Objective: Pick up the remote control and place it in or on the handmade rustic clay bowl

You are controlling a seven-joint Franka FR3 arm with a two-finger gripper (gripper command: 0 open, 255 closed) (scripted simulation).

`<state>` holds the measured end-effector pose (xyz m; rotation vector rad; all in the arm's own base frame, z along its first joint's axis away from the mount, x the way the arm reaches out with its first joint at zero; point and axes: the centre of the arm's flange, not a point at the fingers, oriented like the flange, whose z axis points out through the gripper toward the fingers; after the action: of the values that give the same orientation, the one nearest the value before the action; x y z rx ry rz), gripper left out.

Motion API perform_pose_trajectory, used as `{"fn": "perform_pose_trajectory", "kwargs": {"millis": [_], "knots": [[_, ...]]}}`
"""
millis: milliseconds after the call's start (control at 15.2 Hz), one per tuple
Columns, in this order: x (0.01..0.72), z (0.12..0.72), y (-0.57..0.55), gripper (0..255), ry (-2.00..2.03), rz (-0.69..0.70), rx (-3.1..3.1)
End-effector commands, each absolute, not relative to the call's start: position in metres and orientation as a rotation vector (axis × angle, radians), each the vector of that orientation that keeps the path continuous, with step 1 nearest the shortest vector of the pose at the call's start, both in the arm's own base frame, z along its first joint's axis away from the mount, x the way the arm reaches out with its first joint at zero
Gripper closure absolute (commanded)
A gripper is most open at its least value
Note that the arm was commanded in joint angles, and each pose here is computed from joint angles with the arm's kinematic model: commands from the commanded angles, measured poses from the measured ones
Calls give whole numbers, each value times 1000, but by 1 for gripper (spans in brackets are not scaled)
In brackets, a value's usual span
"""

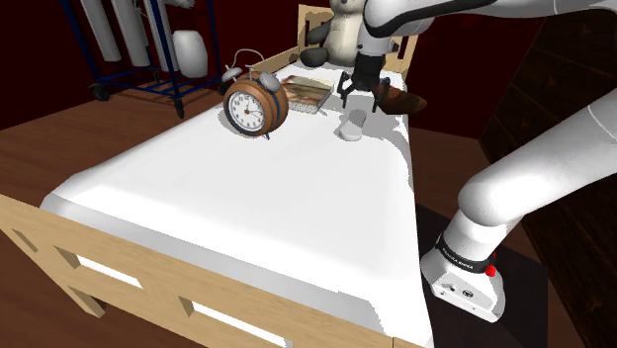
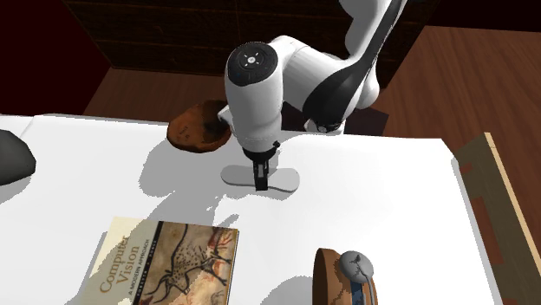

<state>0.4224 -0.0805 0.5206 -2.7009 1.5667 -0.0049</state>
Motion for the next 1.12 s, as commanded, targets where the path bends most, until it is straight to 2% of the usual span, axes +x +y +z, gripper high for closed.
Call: {"fn": "perform_pose_trajectory", "kwargs": {"millis": [0, 462, 924, 990, 1056], "knots": [[428, 509, -86, 0, 1643, -3, -2655], [428, 475, -86, 0, 1643, -3, -2656], [428, 475, -86, 0, 1643, -3, -2656], [428, 475, -86, 255, 1643, -3, -2656], [428, 475, -86, 255, 1643, -3, -2656]]}}
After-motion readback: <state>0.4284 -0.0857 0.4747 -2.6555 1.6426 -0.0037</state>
